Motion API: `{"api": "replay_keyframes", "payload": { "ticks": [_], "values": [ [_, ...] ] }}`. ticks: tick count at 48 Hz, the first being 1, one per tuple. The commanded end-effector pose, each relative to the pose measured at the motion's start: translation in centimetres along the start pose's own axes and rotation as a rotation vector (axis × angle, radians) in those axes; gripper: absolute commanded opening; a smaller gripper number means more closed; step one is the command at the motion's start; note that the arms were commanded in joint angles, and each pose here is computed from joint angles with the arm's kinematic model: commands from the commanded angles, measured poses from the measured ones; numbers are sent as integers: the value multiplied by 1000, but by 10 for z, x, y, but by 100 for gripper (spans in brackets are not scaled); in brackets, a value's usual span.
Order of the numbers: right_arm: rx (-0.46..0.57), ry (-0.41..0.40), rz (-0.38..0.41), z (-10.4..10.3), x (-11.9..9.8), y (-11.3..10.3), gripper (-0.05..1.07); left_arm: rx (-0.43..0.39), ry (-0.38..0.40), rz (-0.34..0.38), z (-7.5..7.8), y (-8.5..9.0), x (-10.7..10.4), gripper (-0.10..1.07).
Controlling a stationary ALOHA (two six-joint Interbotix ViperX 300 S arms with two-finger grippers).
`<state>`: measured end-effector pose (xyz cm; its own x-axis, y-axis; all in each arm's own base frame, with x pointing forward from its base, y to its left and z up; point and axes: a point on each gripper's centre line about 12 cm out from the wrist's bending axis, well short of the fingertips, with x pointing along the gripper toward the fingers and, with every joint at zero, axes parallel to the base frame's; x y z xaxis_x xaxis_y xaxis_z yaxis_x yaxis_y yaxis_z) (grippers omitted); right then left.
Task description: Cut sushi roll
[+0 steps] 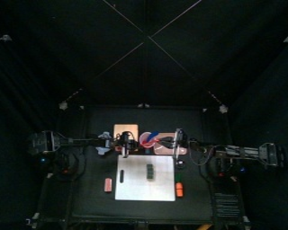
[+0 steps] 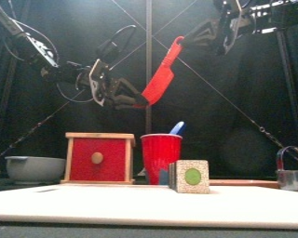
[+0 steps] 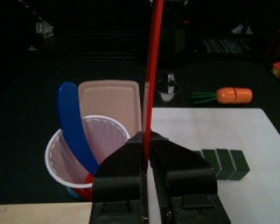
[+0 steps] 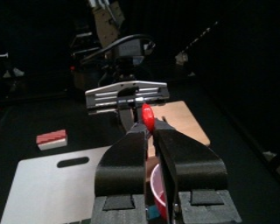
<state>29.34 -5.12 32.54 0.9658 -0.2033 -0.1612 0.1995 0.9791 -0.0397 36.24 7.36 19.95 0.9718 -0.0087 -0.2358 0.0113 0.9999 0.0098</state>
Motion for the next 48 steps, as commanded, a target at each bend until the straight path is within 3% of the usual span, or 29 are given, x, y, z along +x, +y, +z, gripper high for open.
{"api": "replay_keyframes", "payload": {
  "ticks": [1,20,33,41,48],
  "values": [
    [12,55,33,-15,6,9,38,10,-19,-19,11,-10,-2,37],
    [186,316,105,-89,14,35,39,-5,143,-18,-2,-42,-12,36],
    [193,402,147,-108,24,50,41,-20,146,-17,0,-45,-11,36],
    [206,408,163,-109,24,57,54,-15,163,-22,-1,-50,-11,36],
    [228,413,158,-109,25,57,74,-6,187,-23,0,-54,-10,36]
  ]
}}
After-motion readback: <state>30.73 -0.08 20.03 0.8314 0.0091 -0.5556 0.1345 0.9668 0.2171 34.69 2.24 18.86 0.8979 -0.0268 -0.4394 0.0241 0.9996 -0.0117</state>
